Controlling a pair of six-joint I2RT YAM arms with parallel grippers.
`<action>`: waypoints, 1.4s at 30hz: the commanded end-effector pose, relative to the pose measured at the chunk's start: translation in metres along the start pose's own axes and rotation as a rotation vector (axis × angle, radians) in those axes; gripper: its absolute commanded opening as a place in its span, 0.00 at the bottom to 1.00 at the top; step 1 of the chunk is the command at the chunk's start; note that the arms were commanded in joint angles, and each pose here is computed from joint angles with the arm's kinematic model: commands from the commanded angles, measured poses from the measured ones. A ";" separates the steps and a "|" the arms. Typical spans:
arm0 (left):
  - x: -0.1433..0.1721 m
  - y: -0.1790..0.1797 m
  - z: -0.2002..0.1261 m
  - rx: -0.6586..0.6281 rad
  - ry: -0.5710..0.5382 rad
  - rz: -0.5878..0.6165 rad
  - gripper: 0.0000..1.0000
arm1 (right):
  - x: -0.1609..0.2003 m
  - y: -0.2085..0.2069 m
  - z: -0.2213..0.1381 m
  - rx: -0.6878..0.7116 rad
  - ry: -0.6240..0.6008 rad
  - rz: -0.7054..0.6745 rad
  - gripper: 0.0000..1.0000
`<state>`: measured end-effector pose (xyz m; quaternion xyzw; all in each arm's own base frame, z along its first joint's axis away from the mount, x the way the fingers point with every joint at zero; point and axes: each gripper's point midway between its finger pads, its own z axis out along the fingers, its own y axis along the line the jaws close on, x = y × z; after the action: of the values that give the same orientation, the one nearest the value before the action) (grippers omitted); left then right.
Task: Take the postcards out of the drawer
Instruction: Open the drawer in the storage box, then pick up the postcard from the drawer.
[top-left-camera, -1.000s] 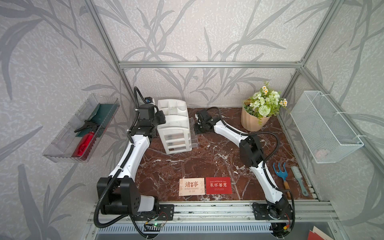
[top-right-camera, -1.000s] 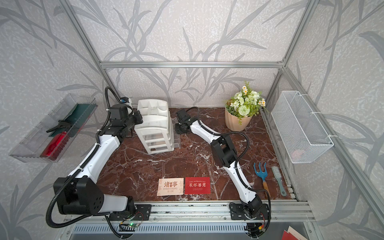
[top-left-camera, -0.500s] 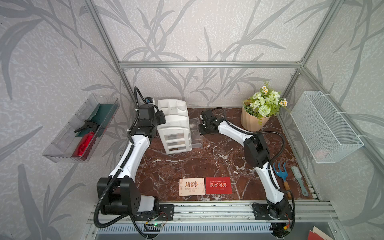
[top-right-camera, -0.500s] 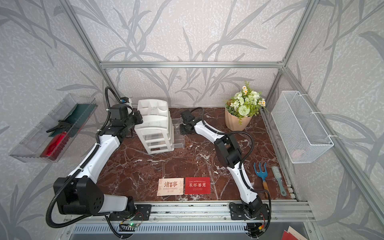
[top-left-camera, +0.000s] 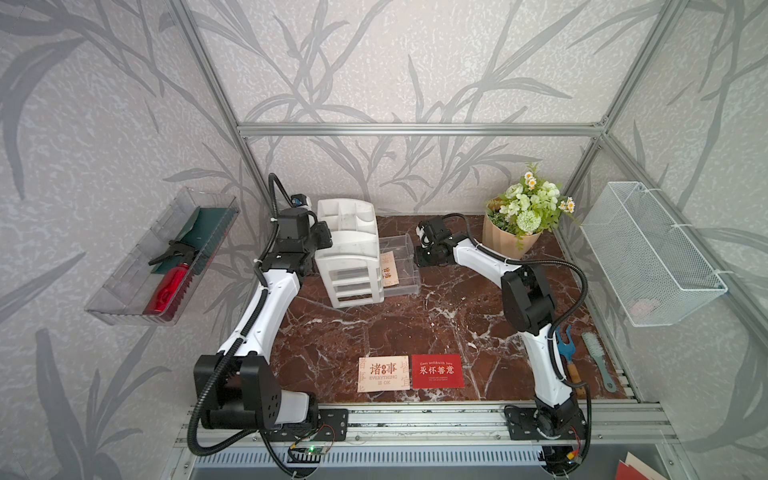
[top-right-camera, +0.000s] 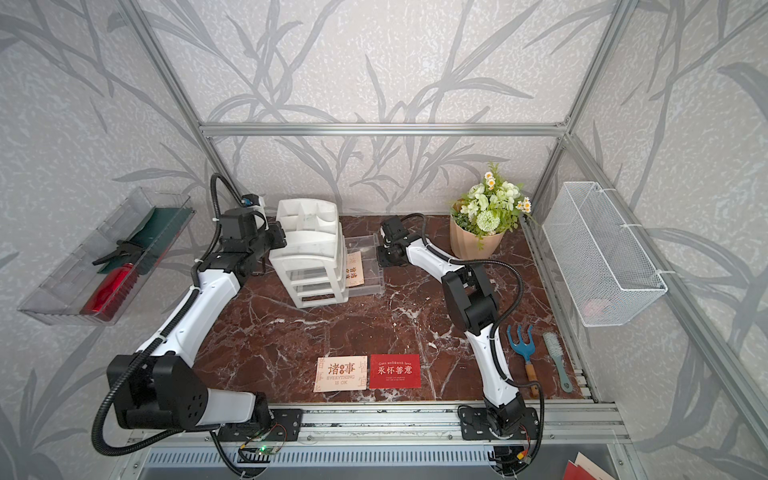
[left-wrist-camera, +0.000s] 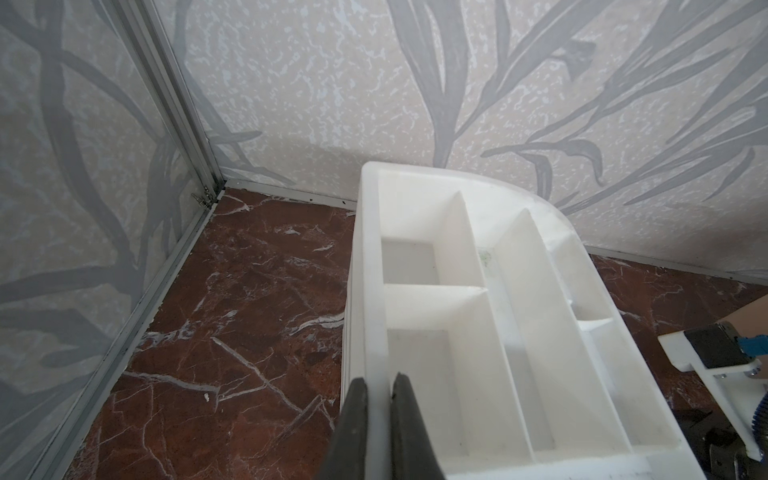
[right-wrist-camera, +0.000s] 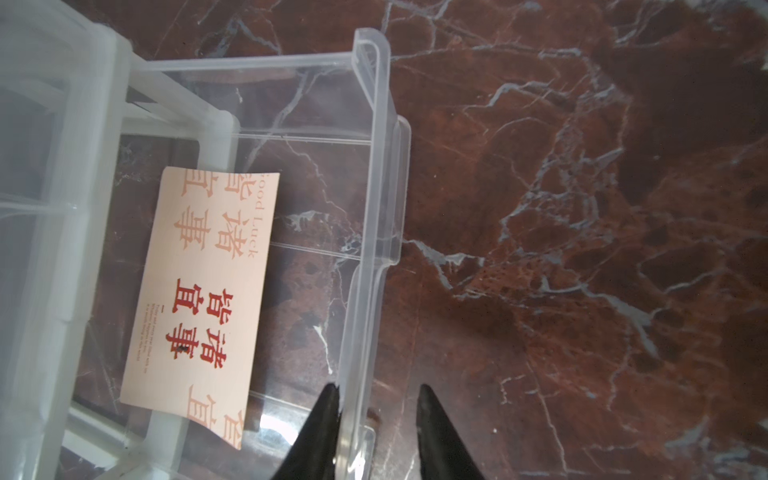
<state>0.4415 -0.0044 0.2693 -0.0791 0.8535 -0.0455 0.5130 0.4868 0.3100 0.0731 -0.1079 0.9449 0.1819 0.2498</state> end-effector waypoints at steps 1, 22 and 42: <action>0.097 0.013 0.012 -0.026 0.334 0.070 0.00 | -0.025 0.020 -0.041 -0.075 -0.081 -0.019 0.36; 0.100 0.009 0.014 -0.007 0.341 0.070 0.00 | -0.004 0.089 0.011 -0.163 0.069 -0.100 0.45; 0.100 0.006 0.014 0.008 0.344 0.066 0.00 | 0.018 0.083 0.062 -0.166 0.190 -0.043 0.51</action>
<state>0.4418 -0.0050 0.2691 -0.0779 0.8536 -0.0475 0.5128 0.4815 0.4118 0.0503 -0.1721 0.9363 0.2435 0.1855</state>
